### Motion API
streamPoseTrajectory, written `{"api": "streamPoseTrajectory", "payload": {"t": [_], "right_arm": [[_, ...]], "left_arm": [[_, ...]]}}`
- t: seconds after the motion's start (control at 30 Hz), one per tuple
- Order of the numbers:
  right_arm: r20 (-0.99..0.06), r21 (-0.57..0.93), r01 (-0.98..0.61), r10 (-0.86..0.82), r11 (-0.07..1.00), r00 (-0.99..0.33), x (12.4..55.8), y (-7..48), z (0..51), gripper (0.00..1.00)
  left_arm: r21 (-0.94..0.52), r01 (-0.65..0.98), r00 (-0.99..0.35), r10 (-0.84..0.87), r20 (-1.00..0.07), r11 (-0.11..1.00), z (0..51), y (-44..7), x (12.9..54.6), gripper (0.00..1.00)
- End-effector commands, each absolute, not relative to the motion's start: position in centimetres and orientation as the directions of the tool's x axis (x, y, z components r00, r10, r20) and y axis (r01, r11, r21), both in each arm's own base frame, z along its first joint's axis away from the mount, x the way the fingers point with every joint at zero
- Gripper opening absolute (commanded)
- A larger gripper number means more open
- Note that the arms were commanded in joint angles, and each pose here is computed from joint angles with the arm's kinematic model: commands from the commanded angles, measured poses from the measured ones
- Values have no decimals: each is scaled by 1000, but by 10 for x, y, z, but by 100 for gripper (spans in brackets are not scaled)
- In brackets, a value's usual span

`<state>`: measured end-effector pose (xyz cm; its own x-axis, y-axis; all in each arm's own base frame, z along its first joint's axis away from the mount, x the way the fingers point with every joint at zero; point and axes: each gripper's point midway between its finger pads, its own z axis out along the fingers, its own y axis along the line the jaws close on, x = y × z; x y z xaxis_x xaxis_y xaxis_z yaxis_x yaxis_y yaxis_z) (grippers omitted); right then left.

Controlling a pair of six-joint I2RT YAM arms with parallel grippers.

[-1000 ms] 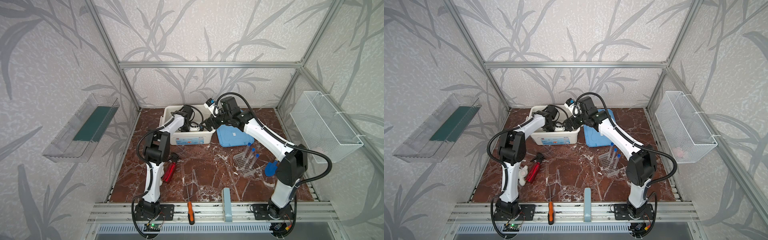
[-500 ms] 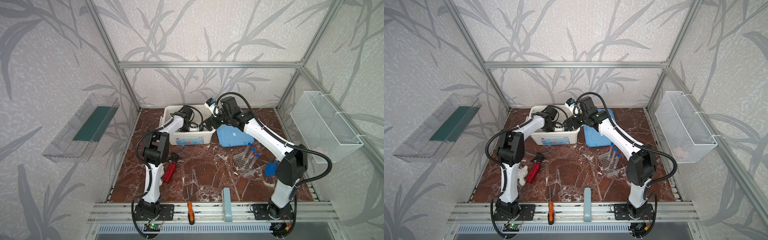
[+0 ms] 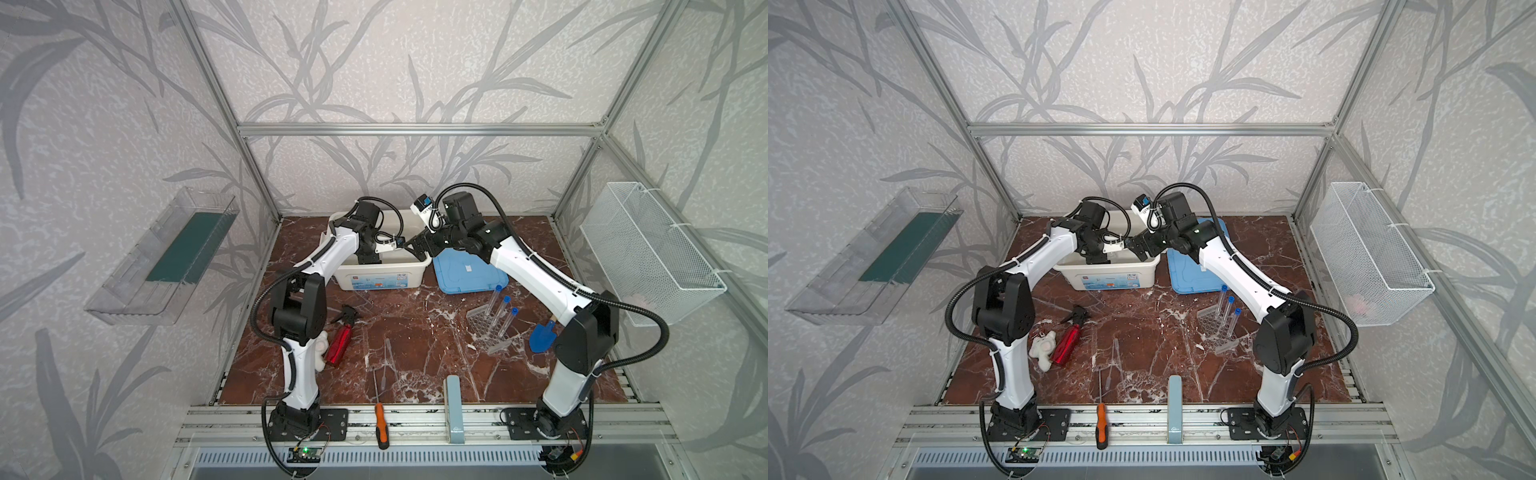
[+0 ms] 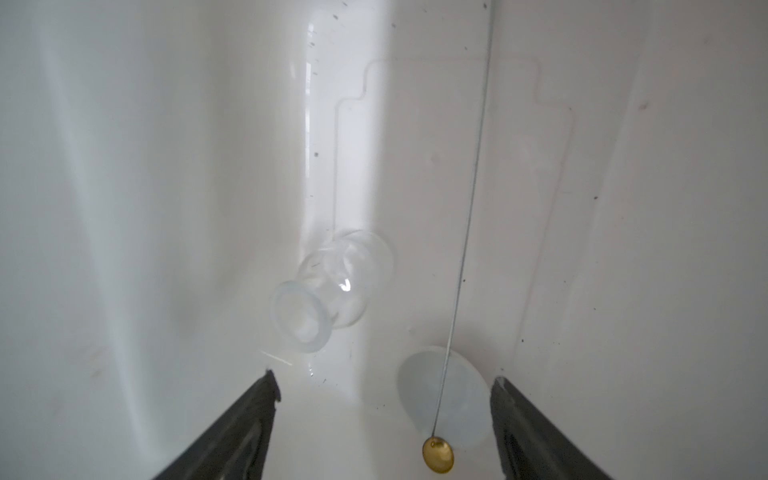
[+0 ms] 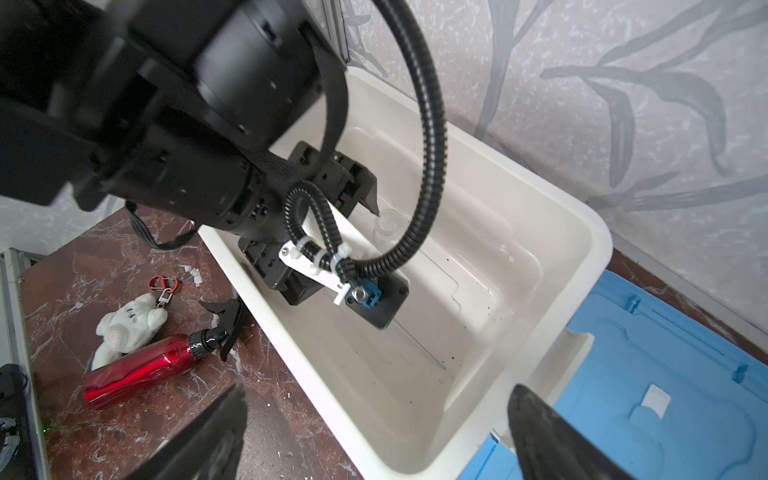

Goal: Organize the chemistry lab equipment
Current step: 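Lower the metal rod into the bin and open the left gripper, then move the left gripper down to the clear pipettes while the right gripper withdraws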

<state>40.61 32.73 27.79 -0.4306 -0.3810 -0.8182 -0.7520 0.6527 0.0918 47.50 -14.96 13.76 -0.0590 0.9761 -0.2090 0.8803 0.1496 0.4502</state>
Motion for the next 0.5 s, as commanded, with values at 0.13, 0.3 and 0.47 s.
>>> {"api": "streamPoseTrajectory", "payload": {"t": [0.13,0.3,0.47], "right_arm": [[-877,69,-752,-319,656,-359,378,308,331,96],[-880,101,-731,-282,675,-382,358,293,338,100],[-853,196,-714,-243,672,-462,327,280,324,99]], "left_arm": [[619,734,11,907,-421,279,256,-165,460,87],[539,630,-82,738,-670,559,317,-167,445,96],[125,390,-359,276,-892,912,364,-160,412,99]]}}
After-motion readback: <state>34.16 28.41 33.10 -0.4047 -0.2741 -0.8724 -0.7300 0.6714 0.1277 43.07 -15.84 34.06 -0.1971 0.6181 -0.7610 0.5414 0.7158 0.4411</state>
